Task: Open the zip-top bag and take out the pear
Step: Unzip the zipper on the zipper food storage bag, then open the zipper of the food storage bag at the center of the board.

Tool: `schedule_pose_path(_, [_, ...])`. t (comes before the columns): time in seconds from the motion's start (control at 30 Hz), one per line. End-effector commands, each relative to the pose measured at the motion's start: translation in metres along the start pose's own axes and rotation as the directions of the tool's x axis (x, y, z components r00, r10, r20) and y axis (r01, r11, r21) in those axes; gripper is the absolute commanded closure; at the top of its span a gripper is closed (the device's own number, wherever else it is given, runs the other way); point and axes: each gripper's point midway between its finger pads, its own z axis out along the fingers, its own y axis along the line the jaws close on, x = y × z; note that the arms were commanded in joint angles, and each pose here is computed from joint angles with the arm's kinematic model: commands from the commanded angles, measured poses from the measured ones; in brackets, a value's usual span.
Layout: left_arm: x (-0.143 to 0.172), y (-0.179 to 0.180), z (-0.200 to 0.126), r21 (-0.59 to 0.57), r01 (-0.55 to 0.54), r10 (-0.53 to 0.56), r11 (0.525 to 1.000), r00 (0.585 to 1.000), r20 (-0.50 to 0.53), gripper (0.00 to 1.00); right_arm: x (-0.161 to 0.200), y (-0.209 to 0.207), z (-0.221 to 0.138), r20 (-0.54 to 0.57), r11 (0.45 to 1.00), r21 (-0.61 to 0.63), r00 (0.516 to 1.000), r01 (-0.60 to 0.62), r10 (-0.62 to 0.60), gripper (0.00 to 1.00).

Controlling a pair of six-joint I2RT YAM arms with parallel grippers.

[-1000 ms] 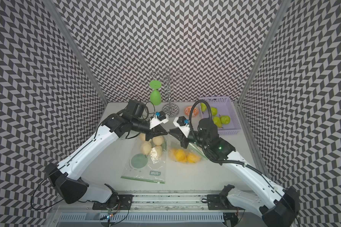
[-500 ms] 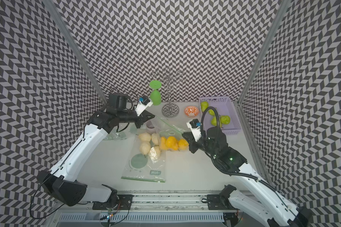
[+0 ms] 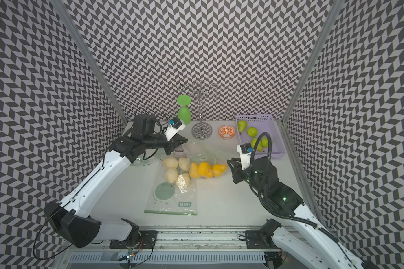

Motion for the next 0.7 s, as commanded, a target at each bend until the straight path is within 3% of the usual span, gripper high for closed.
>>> schedule_pose_path(0.0, [-0.014,-0.025,0.01,0.03,-0.092,0.091,0.995,0.995,0.047,1.0,-0.033,0.013,-0.012,0.079,0.998,-0.053,0.996,-0.027,0.031,0.51])
schedule_pose_path(0.07, [-0.011,-0.033,0.016,0.054,-0.107,0.105,0.993,0.994,0.036,1.0,-0.045,0.021,-0.017,0.073,0.997,-0.075,0.997,-0.014,0.019,0.46])
schedule_pose_path(0.23, [-0.006,-0.045,0.025,0.084,-0.132,0.131,0.988,0.991,0.011,1.0,-0.038,0.028,0.004,-0.09,0.995,-0.081,0.994,0.051,-0.059,0.45])
schedule_pose_path(0.67, [0.004,-0.046,0.026,0.085,-0.131,0.133,0.988,0.991,-0.019,1.0,-0.024,0.048,0.007,-0.121,0.974,-0.217,0.988,0.071,-0.099,0.46])
